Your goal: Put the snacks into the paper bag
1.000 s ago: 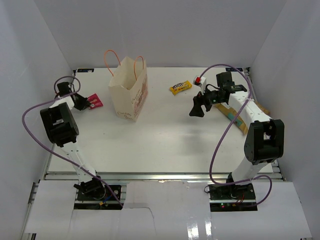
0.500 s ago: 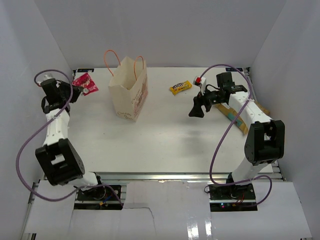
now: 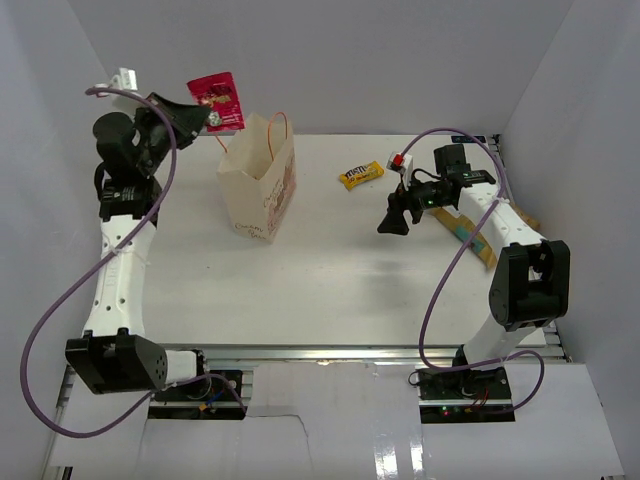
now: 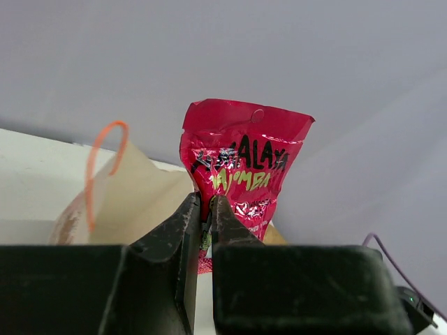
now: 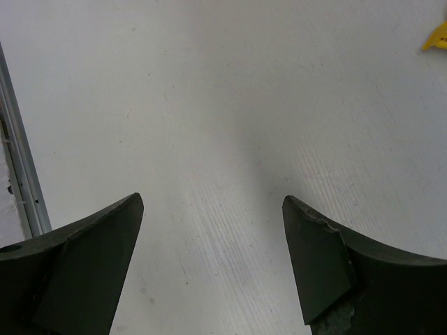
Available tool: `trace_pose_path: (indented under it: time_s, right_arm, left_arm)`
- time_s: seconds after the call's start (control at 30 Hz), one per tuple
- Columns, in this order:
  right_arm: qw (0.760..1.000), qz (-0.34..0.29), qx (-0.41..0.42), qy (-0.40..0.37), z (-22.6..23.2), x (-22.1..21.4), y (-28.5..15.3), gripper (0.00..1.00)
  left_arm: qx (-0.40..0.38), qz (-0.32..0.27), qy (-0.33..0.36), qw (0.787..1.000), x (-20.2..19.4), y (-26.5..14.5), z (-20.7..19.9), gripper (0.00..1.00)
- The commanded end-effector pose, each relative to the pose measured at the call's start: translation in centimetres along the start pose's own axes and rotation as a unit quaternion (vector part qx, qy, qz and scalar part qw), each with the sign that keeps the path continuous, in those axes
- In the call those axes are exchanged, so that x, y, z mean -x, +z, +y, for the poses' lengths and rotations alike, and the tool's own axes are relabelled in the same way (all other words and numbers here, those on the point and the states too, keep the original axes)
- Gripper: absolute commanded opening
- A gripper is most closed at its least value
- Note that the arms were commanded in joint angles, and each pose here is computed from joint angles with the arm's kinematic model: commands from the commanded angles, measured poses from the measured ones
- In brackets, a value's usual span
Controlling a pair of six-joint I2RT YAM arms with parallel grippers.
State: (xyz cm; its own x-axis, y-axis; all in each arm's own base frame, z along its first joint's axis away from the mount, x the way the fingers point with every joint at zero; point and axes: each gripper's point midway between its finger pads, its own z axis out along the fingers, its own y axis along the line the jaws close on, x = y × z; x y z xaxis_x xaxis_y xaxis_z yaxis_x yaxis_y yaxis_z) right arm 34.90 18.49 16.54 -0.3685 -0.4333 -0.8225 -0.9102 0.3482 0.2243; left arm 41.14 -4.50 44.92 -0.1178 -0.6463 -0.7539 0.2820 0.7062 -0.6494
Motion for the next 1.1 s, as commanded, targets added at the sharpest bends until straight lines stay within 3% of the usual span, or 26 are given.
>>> trace_pose_path:
  time_s: [0.0,0.23,0.47,0.53,0.67,0.77,0.83,0.9,1.07]
  right_arm:
    - [1.000,-0.018,0.002,-0.019,-0.1,1.6,-0.5,0.86]
    - [1.000,-0.013,-0.006,-0.024,0.2,1.3,-0.8,0.86]
    - [1.000,-0.008,-0.008,-0.023,0.1,0.8,-0.7,0.86]
    - [1.000,-0.002,-0.029,-0.006,-0.8,1.0,-0.7,0.83]
    - [0.982,0.010,-0.165,0.096,-7.4,1.9,-0.3,0.79]
    - [0.955,0.006,-0.220,0.200,-11.3,3.3,0.5,0.78]
    - [0.942,-0.011,-0.226,0.248,-12.8,4.7,1.2,0.79]
    - [0.938,-0.044,-0.236,0.249,-14.6,6.7,2.1,0.80]
    - [0.896,-0.098,-0.233,0.364,-17.3,7.8,4.7,0.81]
  left_arm:
    - [0.023,0.022,0.044,0.999,-1.8,1.8,-0.8,0.00]
    - [0.105,0.048,0.094,0.989,-4.8,5.7,1.4,0.00]
    - [0.114,0.088,0.127,0.981,-7.5,7.7,1.6,0.02]
    - [0.111,0.098,0.128,0.981,-8.4,7.9,1.3,0.13]
    - [0.111,0.115,0.119,0.980,-9.6,7.4,1.0,0.51]
    - [0.096,0.117,0.117,0.982,-9.5,6.8,-0.1,0.65]
    - [0.081,0.108,0.122,0.983,-8.4,6.0,-1.5,0.69]
    - [0.067,0.094,0.128,0.985,-7.0,4.8,-3.0,0.73]
    - [0.079,0.072,0.148,0.983,-5.5,0.2,-3.5,0.80]
